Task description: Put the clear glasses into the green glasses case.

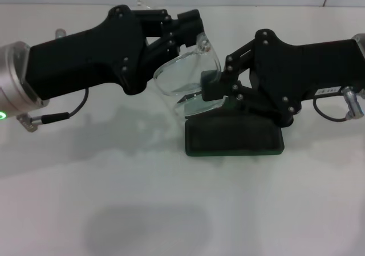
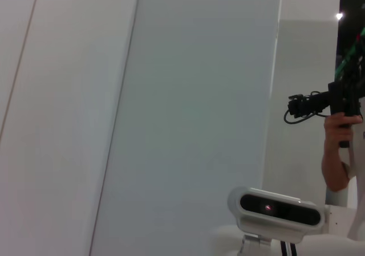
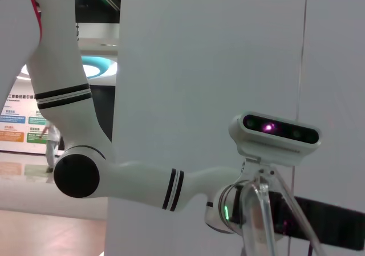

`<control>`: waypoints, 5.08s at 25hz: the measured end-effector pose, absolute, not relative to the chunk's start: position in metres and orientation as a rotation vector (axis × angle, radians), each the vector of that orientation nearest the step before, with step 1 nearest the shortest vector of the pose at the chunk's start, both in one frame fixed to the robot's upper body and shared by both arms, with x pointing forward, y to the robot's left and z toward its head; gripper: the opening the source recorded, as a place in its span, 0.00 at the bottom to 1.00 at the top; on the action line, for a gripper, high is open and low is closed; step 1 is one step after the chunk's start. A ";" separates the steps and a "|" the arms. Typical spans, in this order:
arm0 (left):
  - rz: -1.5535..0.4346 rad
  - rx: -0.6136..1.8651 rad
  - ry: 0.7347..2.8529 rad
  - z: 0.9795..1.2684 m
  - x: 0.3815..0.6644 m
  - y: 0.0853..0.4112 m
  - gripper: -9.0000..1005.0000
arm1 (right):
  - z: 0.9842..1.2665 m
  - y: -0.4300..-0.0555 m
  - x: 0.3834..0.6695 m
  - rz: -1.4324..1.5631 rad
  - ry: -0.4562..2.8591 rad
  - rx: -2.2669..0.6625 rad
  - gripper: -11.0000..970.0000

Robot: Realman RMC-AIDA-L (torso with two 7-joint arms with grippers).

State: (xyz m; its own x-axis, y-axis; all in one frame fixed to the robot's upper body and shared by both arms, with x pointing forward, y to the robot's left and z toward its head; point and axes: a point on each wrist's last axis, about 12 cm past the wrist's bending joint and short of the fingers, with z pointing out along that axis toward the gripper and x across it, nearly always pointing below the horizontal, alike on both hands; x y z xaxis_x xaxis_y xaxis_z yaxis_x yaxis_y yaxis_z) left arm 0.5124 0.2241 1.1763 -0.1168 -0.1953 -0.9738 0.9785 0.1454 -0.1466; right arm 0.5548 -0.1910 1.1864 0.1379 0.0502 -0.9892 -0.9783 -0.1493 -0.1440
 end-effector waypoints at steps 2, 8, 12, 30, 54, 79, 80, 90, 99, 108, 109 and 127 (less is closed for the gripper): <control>-1.269 0.895 1.237 1.176 0.512 0.224 0.11 | 1.185 -0.191 0.555 1.234 0.995 -1.346 0.07; -1.284 0.912 1.229 1.175 0.510 0.224 0.11 | 1.184 -0.191 0.554 1.246 0.984 -1.329 0.07; -1.286 0.910 1.230 1.175 0.510 0.224 0.11 | 1.184 -0.191 0.554 1.244 0.983 -1.329 0.07; -1.166 0.647 1.222 1.166 0.519 0.269 0.11 | 1.183 -0.199 0.549 1.226 0.930 -1.308 0.07; -1.339 0.625 1.246 1.158 0.543 0.235 0.11 | 1.195 -0.189 0.542 1.237 0.651 -1.348 0.07; -1.445 0.789 1.132 1.158 0.523 0.219 0.11 | 1.188 -0.190 0.544 1.221 0.701 -1.308 0.07; -1.441 0.773 1.134 1.157 0.523 0.220 0.11 | 1.188 -0.190 0.544 1.224 0.698 -1.308 0.07; -1.421 0.666 1.118 1.153 0.524 0.232 0.11 | 1.185 -0.192 0.541 1.234 0.706 -1.299 0.07; -1.486 0.737 1.067 1.157 0.518 0.224 0.11 | 1.181 -0.194 0.541 1.227 0.728 -1.274 0.07; -1.519 0.797 1.038 1.157 0.512 0.220 0.11 | 1.180 -0.194 0.542 1.221 0.740 -1.257 0.08; -1.523 0.803 1.034 1.157 0.511 0.220 0.11 | 1.180 -0.194 0.542 1.221 0.742 -1.256 0.08; -1.493 0.781 1.049 1.156 0.516 0.219 0.11 | 1.180 -0.192 0.540 1.240 0.732 -1.270 0.08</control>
